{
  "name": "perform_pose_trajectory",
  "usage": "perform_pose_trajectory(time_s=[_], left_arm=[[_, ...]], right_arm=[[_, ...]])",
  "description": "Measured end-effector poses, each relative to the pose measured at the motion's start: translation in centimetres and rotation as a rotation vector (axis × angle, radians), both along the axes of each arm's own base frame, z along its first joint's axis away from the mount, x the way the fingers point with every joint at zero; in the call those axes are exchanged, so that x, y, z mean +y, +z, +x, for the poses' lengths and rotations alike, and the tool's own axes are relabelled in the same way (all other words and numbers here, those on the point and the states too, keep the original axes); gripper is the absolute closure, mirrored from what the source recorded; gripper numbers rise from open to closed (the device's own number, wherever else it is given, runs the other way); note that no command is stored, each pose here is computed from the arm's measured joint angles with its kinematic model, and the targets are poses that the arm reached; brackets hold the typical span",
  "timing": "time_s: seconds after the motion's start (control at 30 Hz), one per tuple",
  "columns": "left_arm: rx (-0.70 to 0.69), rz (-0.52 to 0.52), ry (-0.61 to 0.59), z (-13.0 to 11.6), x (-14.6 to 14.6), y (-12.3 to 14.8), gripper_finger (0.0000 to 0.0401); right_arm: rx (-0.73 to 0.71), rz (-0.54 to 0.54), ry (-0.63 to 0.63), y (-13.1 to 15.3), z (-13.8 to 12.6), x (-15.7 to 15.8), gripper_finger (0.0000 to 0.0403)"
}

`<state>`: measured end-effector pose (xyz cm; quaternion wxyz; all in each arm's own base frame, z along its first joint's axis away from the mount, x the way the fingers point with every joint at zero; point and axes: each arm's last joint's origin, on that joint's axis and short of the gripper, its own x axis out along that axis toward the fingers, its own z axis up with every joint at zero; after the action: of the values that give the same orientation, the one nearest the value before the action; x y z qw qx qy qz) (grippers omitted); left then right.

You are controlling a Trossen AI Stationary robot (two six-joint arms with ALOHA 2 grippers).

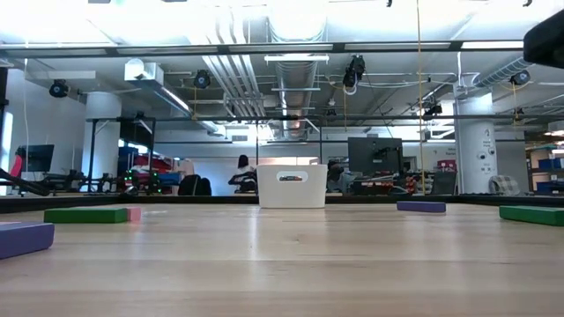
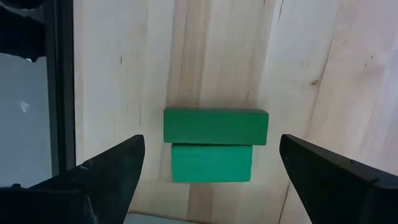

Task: Sort blocks
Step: Put the green block into the gray bin

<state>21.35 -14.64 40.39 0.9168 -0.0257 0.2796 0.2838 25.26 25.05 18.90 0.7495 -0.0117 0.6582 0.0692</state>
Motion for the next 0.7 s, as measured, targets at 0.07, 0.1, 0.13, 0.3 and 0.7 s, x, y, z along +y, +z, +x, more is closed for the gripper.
perform_pose_trajectory(time_s=[0.07, 0.1, 0.13, 0.3, 0.7], left_arm=[[-0.001, 0.000, 0.001, -0.01, 0.01, 0.01, 0.0235], [-0.002, 0.003, 0.002, -0.02, 0.03, 0.01, 0.0235], [-0.003, 0.005, 0.004, -0.02, 0.03, 0.02, 0.0235], [-0.005, 0.011, 0.006, -0.04, 0.06, 0.02, 0.0235], [-0.004, 0.013, 0.007, -0.06, 0.07, 0.01, 0.0235]], right_arm=[[0.000, 0.000, 0.006, 0.00, 0.00, 0.00, 0.0037], [0.000, 0.004, 0.013, 0.00, 0.01, 0.02, 0.0037], [-0.004, 0.010, 0.020, 0.02, 0.06, 0.08, 0.0036], [-0.018, 0.021, 0.030, 0.24, 0.10, 0.12, 0.0018], [-0.076, -0.043, 0.009, 0.16, 0.24, -0.11, 0.0014]])
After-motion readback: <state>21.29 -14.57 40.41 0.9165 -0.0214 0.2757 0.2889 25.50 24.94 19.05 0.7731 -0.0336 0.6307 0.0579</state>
